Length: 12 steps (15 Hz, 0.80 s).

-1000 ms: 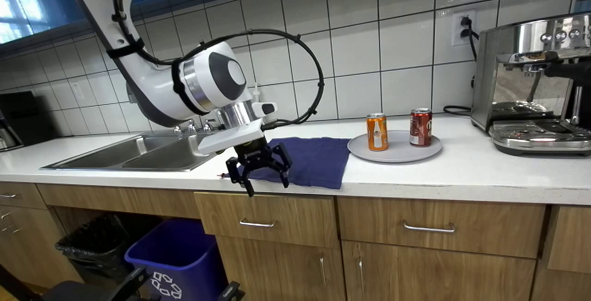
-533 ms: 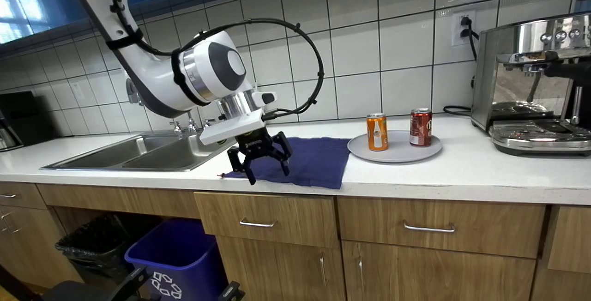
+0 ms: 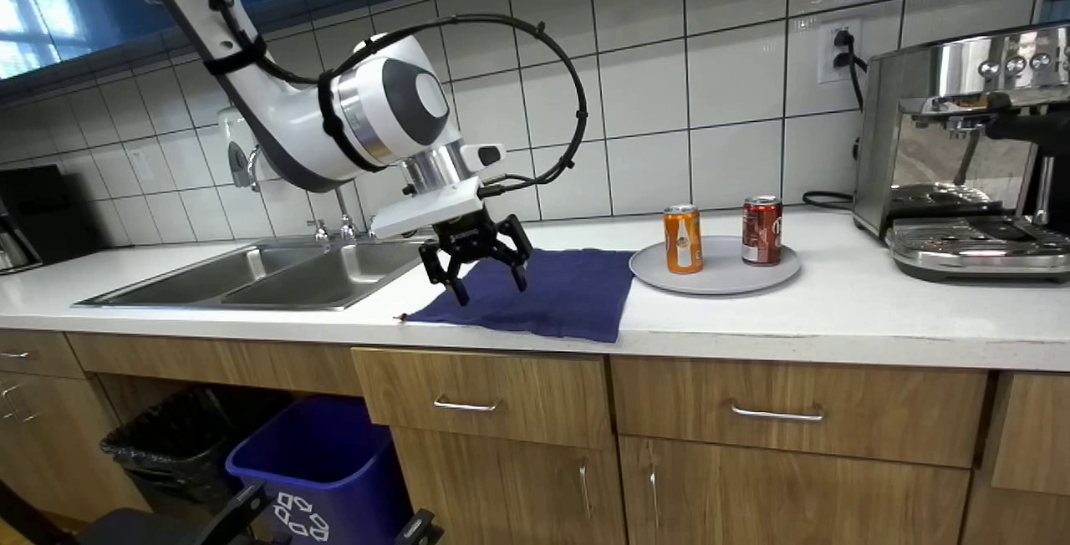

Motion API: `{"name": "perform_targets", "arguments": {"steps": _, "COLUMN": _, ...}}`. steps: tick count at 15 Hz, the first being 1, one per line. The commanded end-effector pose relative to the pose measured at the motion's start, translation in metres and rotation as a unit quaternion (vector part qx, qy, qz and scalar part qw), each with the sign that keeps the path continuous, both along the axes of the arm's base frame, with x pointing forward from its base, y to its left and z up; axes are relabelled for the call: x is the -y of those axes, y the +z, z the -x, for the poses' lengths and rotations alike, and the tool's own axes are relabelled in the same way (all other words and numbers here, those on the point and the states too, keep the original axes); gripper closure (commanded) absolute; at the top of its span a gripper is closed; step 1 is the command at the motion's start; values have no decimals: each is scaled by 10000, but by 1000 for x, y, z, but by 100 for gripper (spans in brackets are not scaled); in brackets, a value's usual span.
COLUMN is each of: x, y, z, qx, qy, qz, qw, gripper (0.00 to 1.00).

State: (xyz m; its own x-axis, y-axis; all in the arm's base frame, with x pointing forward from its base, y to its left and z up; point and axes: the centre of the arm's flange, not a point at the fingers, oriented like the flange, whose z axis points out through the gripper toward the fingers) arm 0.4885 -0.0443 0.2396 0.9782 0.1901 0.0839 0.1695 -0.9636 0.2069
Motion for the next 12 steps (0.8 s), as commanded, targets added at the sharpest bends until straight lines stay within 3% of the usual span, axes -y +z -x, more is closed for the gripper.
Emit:
{"name": "perform_targets", "arguments": {"steps": 1, "x": 7, "y": 19, "z": -21, "qx": 202, "qy": -1, "qz": -112, "qw": 9997, "gripper": 0}}
{"name": "perform_targets", "arguments": {"steps": 12, "x": 6, "y": 56, "z": -67, "qx": 728, "qy": 6, "qz": -276, "qw": 9970, "gripper": 0}}
